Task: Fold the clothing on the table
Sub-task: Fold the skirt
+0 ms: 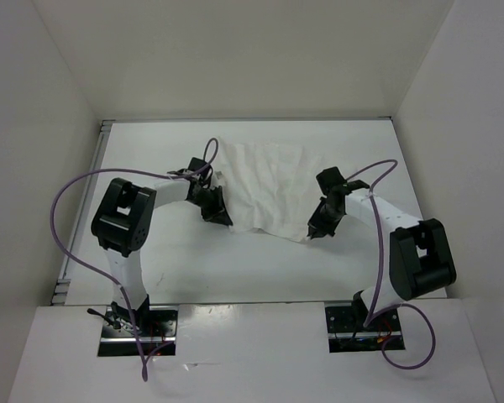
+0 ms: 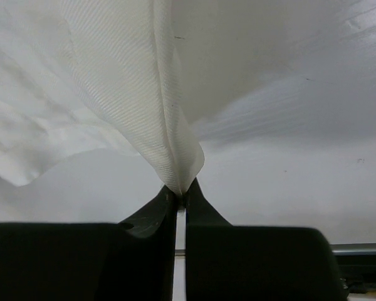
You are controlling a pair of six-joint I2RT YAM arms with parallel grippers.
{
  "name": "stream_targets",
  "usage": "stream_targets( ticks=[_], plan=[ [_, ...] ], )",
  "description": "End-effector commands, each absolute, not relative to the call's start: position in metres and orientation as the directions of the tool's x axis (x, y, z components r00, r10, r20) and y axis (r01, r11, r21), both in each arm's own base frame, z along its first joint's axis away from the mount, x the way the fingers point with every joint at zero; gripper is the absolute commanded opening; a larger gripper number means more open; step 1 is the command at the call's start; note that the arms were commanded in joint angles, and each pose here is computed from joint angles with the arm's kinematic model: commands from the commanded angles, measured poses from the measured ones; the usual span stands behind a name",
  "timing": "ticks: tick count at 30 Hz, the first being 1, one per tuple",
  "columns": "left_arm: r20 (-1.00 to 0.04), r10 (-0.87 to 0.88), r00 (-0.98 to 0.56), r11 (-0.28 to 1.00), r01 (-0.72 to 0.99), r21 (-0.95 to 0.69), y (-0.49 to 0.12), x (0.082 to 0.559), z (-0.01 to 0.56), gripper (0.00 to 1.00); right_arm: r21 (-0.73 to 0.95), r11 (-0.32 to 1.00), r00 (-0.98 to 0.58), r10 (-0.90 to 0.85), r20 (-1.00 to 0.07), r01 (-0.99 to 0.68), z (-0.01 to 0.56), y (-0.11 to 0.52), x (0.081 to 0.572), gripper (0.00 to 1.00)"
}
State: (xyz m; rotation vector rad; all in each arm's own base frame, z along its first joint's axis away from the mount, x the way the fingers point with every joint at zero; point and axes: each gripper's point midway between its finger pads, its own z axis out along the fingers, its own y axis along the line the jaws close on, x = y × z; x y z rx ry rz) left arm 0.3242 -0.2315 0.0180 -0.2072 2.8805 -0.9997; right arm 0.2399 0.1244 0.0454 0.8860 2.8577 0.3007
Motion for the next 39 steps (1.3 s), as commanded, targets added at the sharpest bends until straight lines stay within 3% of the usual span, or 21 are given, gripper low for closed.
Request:
stream_targets(
  ticks=[1,7,12,17,21,25,27,29,30,34,39],
  plan=[
    [-0.150,-0.159,-0.976,0.813,-0.043,-0.581,-0.205,0.341,0.051,0.00,0.319,0.802,-0.798,0.575,-0.182,0.505,0.087,0.131,0.268,0.00],
    [-0.422,-0.173,-0.890,0.819,0.108,-0.564,-0.172,0.371,0.177,0.00,0.366,0.836,-0.769,0.532,-0.355,0.409,0.153,0.118,0.292,0.00],
    [-0.495,-0.165,-0.853,0.753,0.215,-0.622,-0.177,0.371,0.227,0.00,0.450,0.851,-0.696,0.496,-0.519,0.271,0.227,0.110,0.325,0.00],
    [-0.539,-0.178,-0.824,0.728,0.259,-0.635,-0.175,0.399,0.246,0.00,0.486,0.864,-0.550,0.473,-0.689,0.134,0.311,0.095,0.357,0.00],
    [-0.627,-0.178,-0.758,0.686,0.361,-0.632,-0.177,0.411,0.305,0.00,0.500,0.866,-0.417,0.456,-0.786,0.004,0.382,0.091,0.362,0.00],
    [-0.712,-0.150,-0.686,0.622,0.494,-0.607,-0.179,0.378,0.363,0.00,0.532,0.831,-0.376,0.447,-0.812,-0.160,0.422,0.107,0.328,0.00],
    [-0.700,-0.126,-0.703,0.581,0.520,-0.626,-0.182,0.354,0.357,0.00,0.543,0.810,-0.386,0.439,-0.811,-0.220,0.423,0.113,0.301,0.00],
    [-0.730,-0.121,-0.672,0.550,0.567,-0.613,-0.182,0.321,0.370,0.00,0.566,0.776,-0.452,0.413,-0.790,-0.280,0.406,0.125,0.276,0.00],
    [-0.709,-0.109,-0.696,0.520,0.568,-0.638,-0.184,0.305,0.359,0.00,0.564,0.757,-0.431,0.411,-0.804,-0.330,0.414,0.126,0.249,0.00],
    [-0.792,-0.133,-0.596,0.416,0.691,-0.591,-0.185,0.228,0.403,0.00,0.557,0.678,-0.385,0.408,-0.828,-0.479,0.431,0.134,0.179,0.00],
    [-0.814,-0.183,-0.552,0.423,0.703,-0.572,-0.182,0.207,0.425,0.00,0.580,0.627,-0.416,0.407,-0.813,-0.520,0.437,0.142,0.155,0.00]
  ],
)
